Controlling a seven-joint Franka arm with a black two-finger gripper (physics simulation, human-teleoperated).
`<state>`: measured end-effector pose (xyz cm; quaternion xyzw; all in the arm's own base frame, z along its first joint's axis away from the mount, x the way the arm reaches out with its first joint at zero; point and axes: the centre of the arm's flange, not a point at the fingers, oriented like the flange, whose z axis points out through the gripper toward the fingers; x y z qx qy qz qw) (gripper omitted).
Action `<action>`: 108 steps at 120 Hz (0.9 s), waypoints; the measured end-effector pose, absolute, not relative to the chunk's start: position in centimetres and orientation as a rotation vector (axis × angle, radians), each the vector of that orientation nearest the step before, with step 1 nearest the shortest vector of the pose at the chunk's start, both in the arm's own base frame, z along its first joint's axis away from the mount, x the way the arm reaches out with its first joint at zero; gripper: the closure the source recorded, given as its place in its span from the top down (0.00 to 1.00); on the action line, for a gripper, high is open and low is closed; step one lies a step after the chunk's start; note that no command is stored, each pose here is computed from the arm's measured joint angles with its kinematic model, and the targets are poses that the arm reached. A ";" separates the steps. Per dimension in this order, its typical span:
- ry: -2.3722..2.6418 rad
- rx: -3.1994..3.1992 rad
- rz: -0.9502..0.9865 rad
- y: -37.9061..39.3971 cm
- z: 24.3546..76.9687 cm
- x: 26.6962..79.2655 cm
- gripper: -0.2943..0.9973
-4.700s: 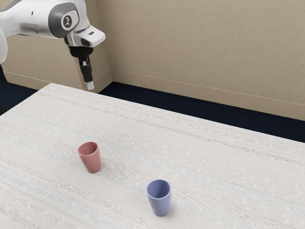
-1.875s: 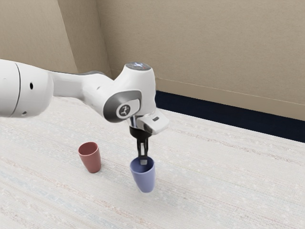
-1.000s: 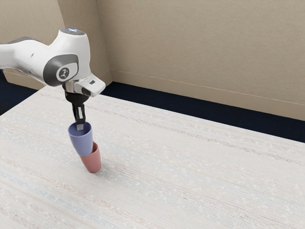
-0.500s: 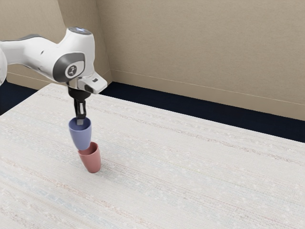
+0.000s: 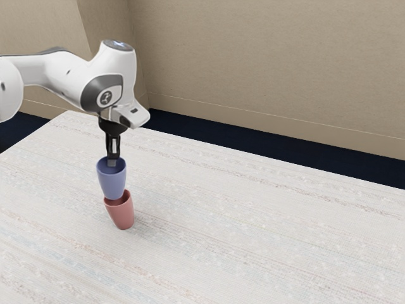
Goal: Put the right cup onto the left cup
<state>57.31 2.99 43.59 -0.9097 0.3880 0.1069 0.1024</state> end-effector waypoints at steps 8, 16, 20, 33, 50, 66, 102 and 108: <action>1.154 -2.681 0.332 2.9 42.9 57.5 0.16; 1.160 -2.679 0.351 2.8 42.0 57.6 0.16; 1.161 -2.678 0.361 2.9 41.6 57.7 0.16; 1.164 -2.678 0.380 3.0 40.5 58.0 0.16; 1.168 -2.677 0.392 3.2 39.7 58.2 0.16; 1.173 -2.677 0.385 3.2 39.5 58.3 0.18; 1.179 -2.705 0.289 2.7 42.6 57.9 0.61; 1.176 -2.729 0.244 2.6 44.0 57.7 0.64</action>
